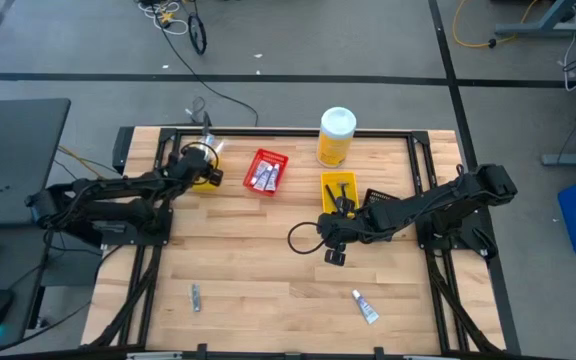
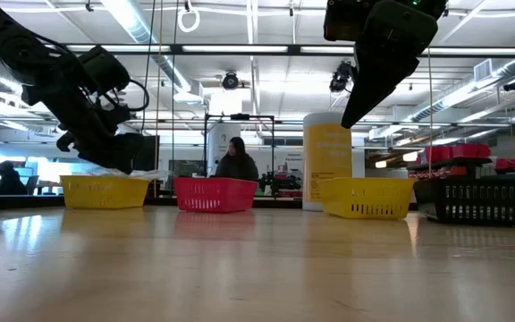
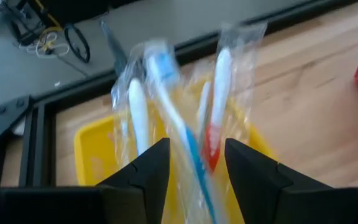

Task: Pick & Place Travel size toiletries
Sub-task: Put the white toothpaste into the red basket

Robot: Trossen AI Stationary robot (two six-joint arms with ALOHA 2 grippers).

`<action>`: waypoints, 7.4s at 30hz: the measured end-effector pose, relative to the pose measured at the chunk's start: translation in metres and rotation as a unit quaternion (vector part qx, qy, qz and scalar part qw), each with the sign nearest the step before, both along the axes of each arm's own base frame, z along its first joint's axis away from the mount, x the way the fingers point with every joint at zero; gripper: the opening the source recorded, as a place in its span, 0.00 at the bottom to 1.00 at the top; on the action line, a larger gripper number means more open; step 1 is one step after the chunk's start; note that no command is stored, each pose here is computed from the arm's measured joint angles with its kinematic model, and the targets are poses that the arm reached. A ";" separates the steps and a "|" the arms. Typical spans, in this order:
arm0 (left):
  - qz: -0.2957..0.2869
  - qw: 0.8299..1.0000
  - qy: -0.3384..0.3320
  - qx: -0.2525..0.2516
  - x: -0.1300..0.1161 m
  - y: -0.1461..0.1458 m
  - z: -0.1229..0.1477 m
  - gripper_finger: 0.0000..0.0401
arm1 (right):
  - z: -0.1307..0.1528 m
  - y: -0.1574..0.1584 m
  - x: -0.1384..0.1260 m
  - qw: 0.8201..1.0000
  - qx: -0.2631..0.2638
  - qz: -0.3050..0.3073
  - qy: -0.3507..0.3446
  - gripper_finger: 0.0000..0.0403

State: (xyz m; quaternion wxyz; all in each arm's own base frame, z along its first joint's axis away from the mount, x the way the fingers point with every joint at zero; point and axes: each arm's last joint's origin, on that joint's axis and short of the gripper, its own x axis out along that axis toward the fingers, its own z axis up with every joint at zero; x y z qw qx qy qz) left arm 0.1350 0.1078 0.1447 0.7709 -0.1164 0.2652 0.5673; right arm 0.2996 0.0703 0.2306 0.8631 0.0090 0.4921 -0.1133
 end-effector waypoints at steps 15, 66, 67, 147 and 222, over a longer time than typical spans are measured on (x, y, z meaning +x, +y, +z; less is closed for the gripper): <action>0.015 0.999 0.013 -0.042 -0.002 -0.002 0.004 0.41 | 0.000 0.000 0.000 1.000 0.000 0.000 0.000 0.36; -0.231 0.926 -0.196 -0.227 0.084 -0.162 0.046 0.41 | -0.011 0.051 -0.032 0.971 0.184 -0.104 0.115 0.51; -0.233 0.926 -0.197 -0.224 0.086 -0.163 0.045 0.41 | -0.013 0.057 -0.035 0.968 0.191 -0.104 0.125 0.51; -0.401 0.880 -0.253 -0.005 0.153 -0.213 0.038 0.41 | 0.002 -0.033 0.057 0.975 0.005 -0.064 -0.213 0.25; -0.264 0.943 -0.200 -0.022 0.168 -0.141 0.016 0.02 | 0.007 -0.049 0.040 0.977 -0.017 -0.131 -0.168 0.58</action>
